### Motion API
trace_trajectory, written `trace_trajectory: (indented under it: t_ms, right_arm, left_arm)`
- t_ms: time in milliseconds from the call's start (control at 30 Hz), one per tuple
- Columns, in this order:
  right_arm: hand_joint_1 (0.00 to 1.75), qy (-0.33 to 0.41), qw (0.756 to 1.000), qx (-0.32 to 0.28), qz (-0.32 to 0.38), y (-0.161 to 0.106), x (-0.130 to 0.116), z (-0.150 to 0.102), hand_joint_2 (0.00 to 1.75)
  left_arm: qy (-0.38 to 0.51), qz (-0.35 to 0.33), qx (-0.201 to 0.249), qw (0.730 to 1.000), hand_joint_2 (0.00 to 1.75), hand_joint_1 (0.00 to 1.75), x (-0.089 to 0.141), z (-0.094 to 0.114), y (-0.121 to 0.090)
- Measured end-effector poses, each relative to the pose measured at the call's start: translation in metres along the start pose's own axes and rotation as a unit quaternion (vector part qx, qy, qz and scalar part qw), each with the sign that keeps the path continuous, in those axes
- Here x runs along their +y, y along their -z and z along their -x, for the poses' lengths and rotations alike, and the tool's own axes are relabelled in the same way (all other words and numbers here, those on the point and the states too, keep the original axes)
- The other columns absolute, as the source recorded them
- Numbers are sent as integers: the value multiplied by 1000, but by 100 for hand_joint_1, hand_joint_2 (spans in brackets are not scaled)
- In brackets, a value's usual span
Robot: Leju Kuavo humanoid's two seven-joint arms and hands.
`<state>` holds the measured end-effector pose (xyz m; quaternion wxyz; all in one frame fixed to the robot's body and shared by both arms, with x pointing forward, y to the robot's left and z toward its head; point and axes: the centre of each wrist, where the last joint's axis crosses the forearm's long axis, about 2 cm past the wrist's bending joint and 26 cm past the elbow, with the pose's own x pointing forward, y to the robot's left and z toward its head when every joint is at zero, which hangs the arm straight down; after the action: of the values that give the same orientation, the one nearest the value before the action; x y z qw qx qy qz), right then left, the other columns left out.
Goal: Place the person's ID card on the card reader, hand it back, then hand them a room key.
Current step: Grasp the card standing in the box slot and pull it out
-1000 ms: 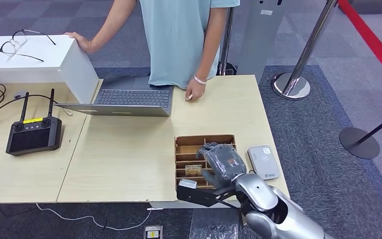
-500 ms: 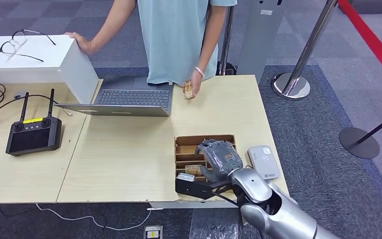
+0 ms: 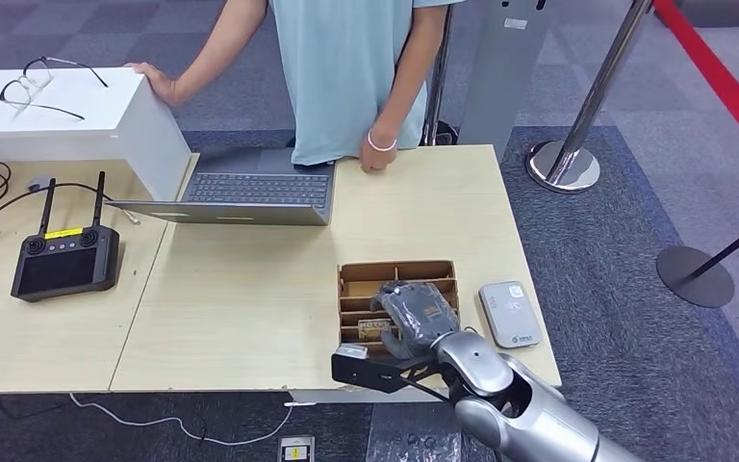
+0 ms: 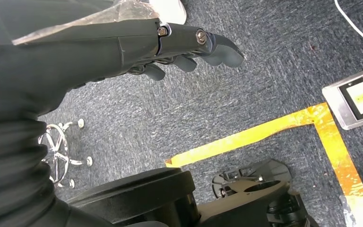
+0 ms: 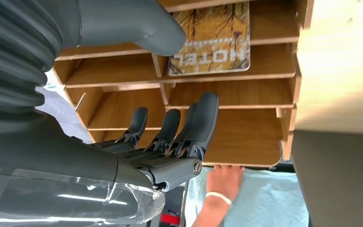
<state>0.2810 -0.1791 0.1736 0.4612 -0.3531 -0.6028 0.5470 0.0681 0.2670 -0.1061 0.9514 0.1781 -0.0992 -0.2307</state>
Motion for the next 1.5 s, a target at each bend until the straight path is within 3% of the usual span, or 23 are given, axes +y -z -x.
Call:
trace_trajectory:
  t_ms: [600,800,1067,1333,1500]
  right_arm:
    - [78,0,1000,0,-12,2,9,-2,175]
    - [102,1,1000,1,-13,2,10,-3,175]
    - [154,5,1000,1,-13,3,11,-4,175]
    - [173,6,1000,1,-12,2,11,-4,175]
    - [175,10,1000,0,-7,2,11,-4,175]
  left_arm:
    - [0,0,0,1000,175,0,0,0,0]
    - [0,0,0,1000,175,0,0,0,0]
    - [0,0,0,1000,175,0,0,0,0]
    - [0,0,0,1000,175,0,0,0,0]
    - [0,0,0,1000,175,0,0,0,0]
